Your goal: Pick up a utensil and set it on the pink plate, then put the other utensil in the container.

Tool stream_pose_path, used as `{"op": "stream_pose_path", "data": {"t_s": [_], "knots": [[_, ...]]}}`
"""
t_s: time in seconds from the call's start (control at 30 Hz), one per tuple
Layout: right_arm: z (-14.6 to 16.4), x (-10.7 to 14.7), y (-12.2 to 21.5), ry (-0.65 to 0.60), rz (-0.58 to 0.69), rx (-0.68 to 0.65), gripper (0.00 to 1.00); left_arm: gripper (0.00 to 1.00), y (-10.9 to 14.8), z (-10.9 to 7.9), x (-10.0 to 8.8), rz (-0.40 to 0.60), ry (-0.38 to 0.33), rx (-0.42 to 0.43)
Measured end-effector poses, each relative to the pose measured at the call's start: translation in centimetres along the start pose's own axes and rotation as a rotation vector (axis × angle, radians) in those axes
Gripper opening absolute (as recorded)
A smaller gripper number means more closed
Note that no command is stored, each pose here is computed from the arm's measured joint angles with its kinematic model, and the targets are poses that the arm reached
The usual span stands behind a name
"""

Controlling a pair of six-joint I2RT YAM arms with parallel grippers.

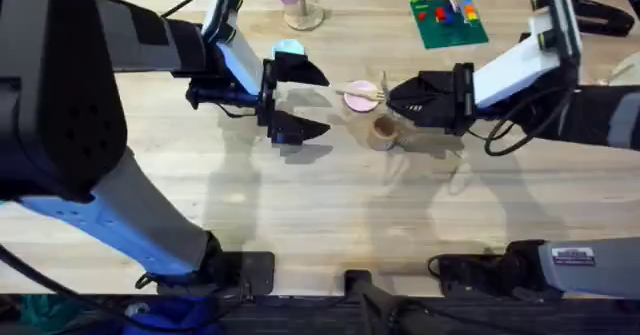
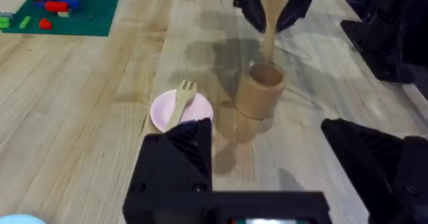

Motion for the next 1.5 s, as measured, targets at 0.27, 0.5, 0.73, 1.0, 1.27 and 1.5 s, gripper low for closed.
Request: {"op": "stream_pose_path", "data": {"t_s": [0.27, 0.5, 0.73, 1.0, 1.27, 1.5], "knots": [[-0.6, 2.0, -0.6, -0.001, 0.014, -0.016, 0.034, 0.993, 0.0, 0.0, 0.0, 0.000, 0.000, 0.000], [-0.5, 2.3, -0.6, -0.031, 0.033, -0.004, 0.034, 0.993, 0.0, 0.0, 0.0, 0.000, 0.000, 0.000], [-0.5, 2.7, -0.5, -0.060, 0.060, 0.021, 0.033, 0.993, 0.0, 0.0, 0.0, 0.000, 0.000, 0.000], [-0.5, 3.2, -0.5, -0.094, 0.094, 0.050, 0.033, 0.993, 0.0, 0.0, 0.0, 0.000, 0.000, 0.000], [-0.6, 3.4, -0.5, -0.101, 0.115, 0.071, 0.033, 0.993, 0.0, 0.0, 0.0, 0.000, 0.000, 0.000], [-0.6, 3.5, -0.5, -0.107, 0.125, 0.081, 0.033, 0.994, 0.0, 0.0, 0.0, 0.000, 0.000, 0.000]]}}
Point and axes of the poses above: each hand's point on the last joint's axis, 136 mm out from that joint toward the fingers, its own y axis back along the fingers, its own z axis along the line the jaws close on, x = y × z, the point moved 10 cm from there along y, back along the fingers, and after that the axes turned 12 degrees about -y, right-handed, at the moved point
